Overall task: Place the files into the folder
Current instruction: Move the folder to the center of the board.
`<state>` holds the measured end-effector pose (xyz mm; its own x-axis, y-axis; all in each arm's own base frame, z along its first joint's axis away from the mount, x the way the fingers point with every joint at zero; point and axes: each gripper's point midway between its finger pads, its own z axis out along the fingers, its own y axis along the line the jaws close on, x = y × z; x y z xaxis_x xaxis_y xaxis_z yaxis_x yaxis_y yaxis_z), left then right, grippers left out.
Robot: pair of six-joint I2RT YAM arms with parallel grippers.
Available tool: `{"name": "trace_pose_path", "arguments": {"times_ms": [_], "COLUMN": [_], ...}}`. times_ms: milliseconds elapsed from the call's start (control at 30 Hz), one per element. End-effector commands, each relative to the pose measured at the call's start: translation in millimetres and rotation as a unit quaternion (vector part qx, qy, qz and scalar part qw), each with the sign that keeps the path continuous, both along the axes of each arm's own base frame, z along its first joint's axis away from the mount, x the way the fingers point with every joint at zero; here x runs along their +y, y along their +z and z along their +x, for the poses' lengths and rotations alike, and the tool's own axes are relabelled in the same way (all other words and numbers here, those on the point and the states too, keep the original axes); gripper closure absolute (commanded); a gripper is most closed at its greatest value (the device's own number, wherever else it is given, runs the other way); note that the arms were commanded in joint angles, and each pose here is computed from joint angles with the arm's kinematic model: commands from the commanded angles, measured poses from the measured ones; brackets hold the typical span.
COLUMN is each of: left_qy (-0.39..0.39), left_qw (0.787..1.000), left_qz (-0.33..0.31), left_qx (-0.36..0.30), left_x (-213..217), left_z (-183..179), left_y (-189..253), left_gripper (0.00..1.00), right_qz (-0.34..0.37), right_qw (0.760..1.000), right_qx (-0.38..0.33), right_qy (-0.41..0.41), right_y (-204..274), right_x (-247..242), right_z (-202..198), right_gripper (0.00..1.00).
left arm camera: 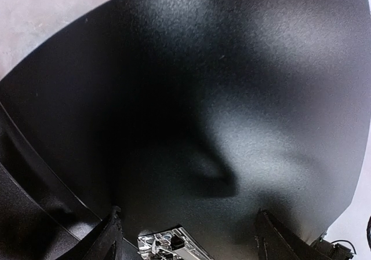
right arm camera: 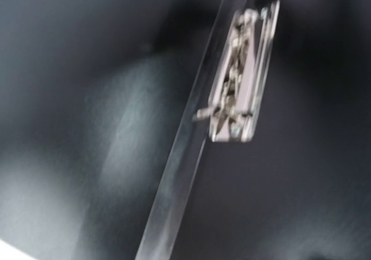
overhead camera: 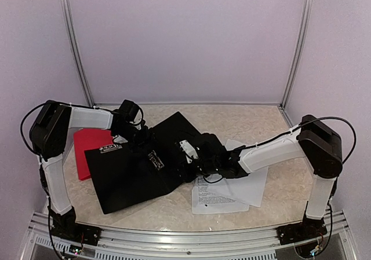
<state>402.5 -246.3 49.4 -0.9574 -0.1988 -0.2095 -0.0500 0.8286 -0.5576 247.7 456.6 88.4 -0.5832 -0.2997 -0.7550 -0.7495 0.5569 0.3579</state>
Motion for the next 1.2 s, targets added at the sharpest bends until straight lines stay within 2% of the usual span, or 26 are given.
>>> {"name": "trace_pose_path", "arguments": {"times_ms": [0,133,400,667,967,1167], "left_qy": [-0.019,-0.036,-0.045,-0.044,-0.018,-0.014], "left_qw": [1.0,0.999,0.997,0.998,0.998,0.999], "left_qz": [-0.007,-0.025,-0.06,-0.025,-0.024,-0.005], "left_qx": [0.003,0.006,0.031,0.031,0.047,0.039], "left_x": [-4,-10,-26,-36,-41,-43], "left_z": [-1,-6,-33,-58,-76,-80], "left_y": [-7,-10,-19,-15,-20,-17], "left_gripper": [0.26,0.28,0.36,0.39,0.42,0.42], "right_qz": [0.039,0.043,0.015,-0.042,-0.022,-0.051], "right_qw": [0.998,0.996,0.998,0.994,0.983,0.981], "right_qx": [0.047,0.068,0.065,0.098,0.182,0.187], "right_qy": [0.021,0.026,0.011,0.001,-0.007,0.007], "right_y": [-1,-6,-4,-22,-48,-45], "right_x": [1,-12,-29,-47,-64,-81], "right_z": [-17,-30,-32,-32,-38,-50], "right_gripper": [0.68,0.69,0.69,0.69,0.7,0.69]}}
